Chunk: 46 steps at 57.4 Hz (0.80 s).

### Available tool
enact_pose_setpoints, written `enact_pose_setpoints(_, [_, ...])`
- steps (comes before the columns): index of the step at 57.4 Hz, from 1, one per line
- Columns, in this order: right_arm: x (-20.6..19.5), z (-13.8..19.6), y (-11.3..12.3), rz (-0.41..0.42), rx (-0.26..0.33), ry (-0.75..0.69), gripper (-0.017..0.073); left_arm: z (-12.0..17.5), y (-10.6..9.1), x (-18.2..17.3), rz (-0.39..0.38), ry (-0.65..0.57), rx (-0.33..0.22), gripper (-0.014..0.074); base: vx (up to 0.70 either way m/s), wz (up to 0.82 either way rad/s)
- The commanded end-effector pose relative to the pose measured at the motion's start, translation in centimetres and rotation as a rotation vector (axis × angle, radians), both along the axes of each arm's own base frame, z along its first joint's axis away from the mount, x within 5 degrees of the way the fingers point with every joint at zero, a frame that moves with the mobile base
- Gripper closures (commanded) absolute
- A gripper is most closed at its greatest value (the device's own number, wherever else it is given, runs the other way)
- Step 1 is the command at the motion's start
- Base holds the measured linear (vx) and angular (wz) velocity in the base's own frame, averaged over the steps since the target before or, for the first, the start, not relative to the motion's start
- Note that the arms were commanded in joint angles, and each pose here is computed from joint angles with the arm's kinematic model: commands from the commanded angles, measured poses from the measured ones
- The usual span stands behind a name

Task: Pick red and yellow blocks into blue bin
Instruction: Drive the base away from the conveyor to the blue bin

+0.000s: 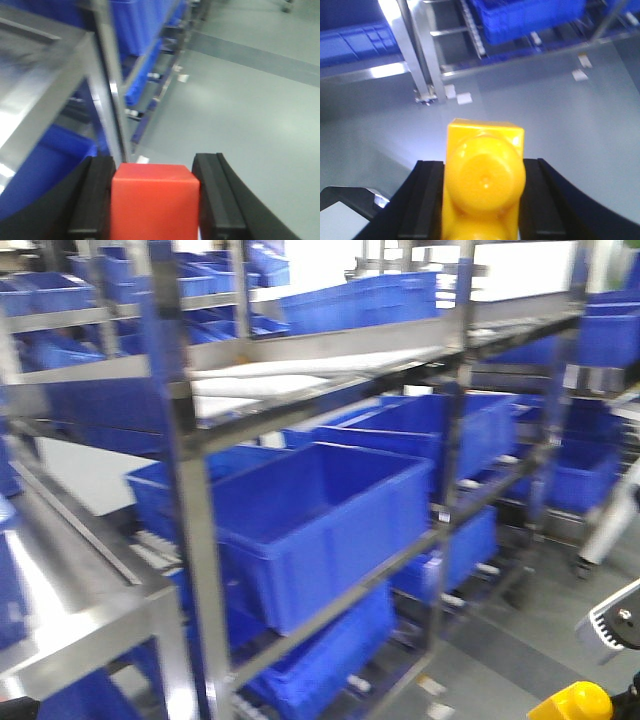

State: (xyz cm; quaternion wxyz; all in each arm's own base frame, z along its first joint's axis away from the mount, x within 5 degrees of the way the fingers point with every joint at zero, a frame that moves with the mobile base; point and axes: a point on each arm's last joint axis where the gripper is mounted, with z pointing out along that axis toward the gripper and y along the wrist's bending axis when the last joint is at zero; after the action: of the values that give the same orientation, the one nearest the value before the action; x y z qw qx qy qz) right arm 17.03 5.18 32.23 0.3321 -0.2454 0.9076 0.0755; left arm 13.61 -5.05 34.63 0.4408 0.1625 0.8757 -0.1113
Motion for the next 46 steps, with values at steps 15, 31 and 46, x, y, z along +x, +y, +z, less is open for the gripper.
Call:
enact_pose_setpoints(15, [0.23, 1.41, -0.01, -0.011, 0.025, -0.089, 0.0302, 1.52, -0.15, 0.12, 0.005, -0.092, -0.047, 0.0323, 0.17, 0.62])
enact_pose_setpoints(31, [0.23, 1.41, -0.01, -0.011, 0.025, -0.089, 0.0302, 1.52, -0.15, 0.12, 0.005, -0.092, -0.047, 0.0323, 0.12, 0.71])
enact_pose_setpoints(46, [0.23, 1.41, -0.01, -0.011, 0.025, -0.089, 0.0302, 1.52, -0.15, 0.12, 0.005, -0.092, -0.047, 0.0323, 0.07, 0.66])
